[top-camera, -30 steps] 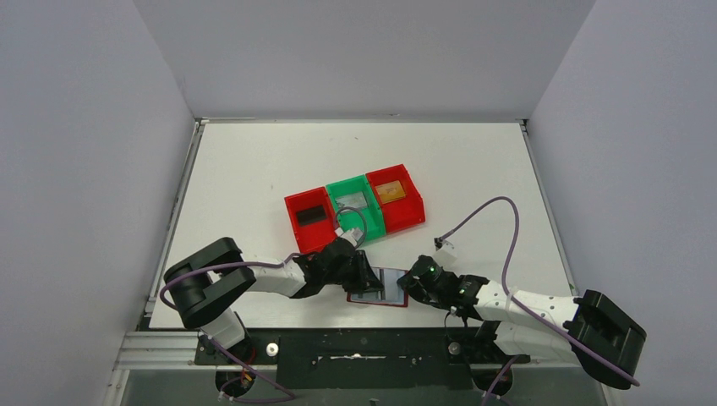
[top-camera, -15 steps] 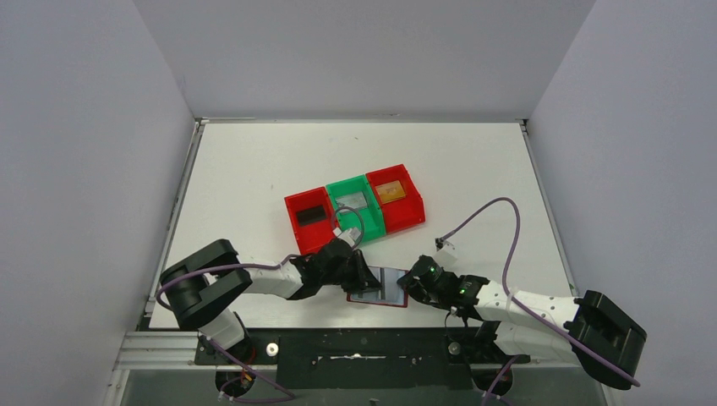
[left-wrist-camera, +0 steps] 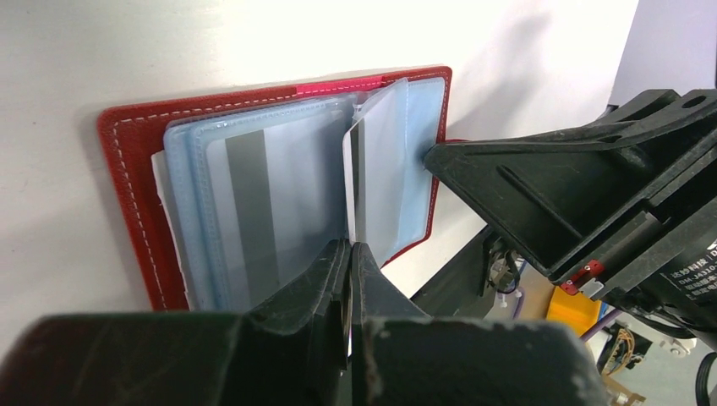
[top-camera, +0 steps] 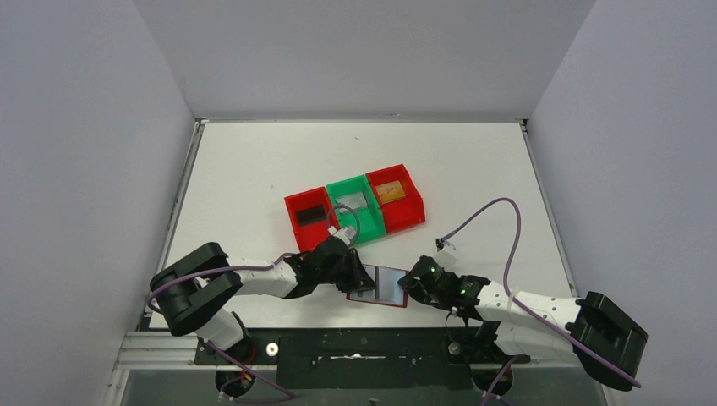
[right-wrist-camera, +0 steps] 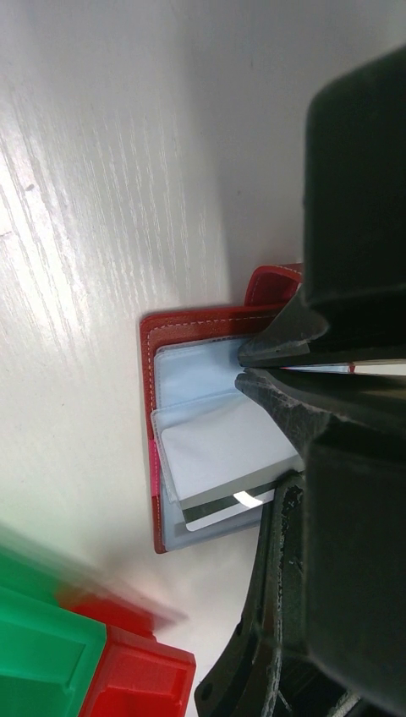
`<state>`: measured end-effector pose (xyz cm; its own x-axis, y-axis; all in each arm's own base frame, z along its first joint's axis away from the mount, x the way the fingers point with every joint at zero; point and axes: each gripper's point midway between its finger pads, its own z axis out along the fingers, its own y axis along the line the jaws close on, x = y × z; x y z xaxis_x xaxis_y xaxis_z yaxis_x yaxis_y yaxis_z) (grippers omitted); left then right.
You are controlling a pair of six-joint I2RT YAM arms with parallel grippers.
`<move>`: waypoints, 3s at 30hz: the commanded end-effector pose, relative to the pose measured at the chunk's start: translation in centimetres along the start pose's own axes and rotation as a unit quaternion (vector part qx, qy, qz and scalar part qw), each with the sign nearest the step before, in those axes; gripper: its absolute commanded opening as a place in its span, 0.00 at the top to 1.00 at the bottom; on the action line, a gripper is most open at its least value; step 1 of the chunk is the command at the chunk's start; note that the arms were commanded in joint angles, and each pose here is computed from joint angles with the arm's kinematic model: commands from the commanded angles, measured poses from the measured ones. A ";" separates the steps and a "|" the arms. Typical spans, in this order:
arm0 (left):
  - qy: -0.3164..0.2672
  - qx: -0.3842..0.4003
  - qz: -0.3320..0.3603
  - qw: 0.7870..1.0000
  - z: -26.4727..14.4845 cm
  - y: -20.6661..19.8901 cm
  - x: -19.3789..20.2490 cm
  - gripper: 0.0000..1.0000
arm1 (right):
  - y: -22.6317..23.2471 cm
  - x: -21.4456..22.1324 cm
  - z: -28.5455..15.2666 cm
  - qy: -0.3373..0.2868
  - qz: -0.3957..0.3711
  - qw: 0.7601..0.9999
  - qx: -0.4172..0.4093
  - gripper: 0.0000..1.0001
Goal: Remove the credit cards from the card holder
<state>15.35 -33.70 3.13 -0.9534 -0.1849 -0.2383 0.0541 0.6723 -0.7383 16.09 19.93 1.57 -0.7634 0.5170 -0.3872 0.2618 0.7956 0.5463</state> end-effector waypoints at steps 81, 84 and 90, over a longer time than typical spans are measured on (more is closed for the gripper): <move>-0.081 0.000 0.051 0.995 -5.5 -1.8 -4.5 1.00 | 3.3 -0.1 -0.5 -0.003 -0.097 0.995 -0.015 0.78; -0.101 0.005 0.052 0.993 -6.4 -1.9 -5.1 1.00 | 5.1 -1.0 -1.5 -0.019 -0.095 0.994 -0.050 0.57; -0.152 0.037 0.048 0.986 -8.5 -2.7 -6.3 1.00 | 8.5 -3.4 -4.2 -0.067 -0.077 0.985 -0.136 0.36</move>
<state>17.53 -28.92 9.67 -0.8676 -0.2688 -0.4182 0.1366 0.6799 -0.7204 16.68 23.09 6.80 -0.7773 0.3809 -0.5007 0.0378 0.8227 0.5672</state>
